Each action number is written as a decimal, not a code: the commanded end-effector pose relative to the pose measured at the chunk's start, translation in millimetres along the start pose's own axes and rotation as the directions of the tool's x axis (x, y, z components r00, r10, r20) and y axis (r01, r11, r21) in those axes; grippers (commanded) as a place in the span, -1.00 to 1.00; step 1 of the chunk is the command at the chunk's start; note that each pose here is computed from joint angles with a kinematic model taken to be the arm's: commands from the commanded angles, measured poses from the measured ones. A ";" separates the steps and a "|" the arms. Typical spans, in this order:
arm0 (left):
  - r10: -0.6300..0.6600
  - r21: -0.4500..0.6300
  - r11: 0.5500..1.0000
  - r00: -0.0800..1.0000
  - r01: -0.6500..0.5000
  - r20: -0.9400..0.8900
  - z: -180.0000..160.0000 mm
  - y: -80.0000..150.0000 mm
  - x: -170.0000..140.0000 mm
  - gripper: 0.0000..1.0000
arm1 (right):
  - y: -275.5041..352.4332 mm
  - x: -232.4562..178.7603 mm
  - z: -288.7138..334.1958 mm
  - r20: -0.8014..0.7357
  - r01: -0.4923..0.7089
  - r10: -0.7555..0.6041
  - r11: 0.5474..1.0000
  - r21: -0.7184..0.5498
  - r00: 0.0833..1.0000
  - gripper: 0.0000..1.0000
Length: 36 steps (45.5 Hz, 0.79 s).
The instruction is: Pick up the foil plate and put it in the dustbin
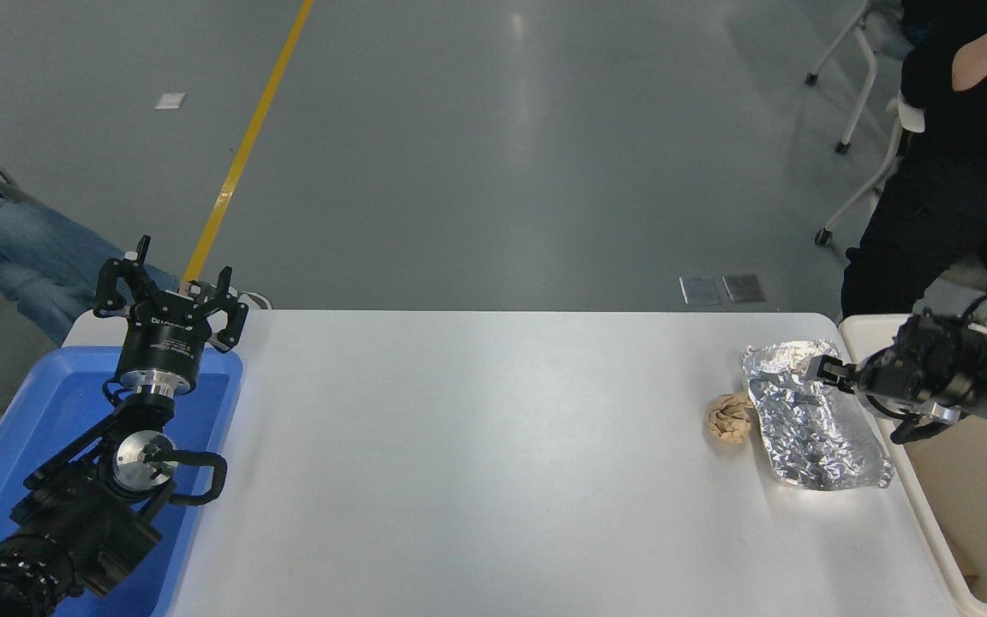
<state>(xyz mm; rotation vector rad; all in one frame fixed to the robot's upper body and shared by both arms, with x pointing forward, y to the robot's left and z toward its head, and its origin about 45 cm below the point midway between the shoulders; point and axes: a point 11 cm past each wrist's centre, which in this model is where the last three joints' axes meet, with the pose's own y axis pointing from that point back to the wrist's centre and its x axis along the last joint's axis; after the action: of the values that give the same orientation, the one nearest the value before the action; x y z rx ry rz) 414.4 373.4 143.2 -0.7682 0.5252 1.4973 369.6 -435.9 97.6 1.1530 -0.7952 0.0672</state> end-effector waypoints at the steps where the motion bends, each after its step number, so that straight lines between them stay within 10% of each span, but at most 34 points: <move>1: 0.000 -0.001 1.000 1.000 0.000 -0.001 0.2 -0.1 0.0 0.98 | -16.0 -25.9 13.0 0.043 -0.013 0.013 1.000 -0.017 0.999 1.00; 36: 0.000 -0.001 1.000 1.000 0.000 -0.001 0.2 -0.1 0.0 0.98 | -27.2 -54.1 14.1 0.064 -0.050 0.052 0.998 -0.022 0.997 0.82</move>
<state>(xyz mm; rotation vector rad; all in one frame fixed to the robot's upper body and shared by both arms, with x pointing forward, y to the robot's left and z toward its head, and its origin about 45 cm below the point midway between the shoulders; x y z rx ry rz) 414.4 373.5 143.3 -0.7686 0.5251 1.4975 340.4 -439.2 52.8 1.1354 -0.8645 0.0516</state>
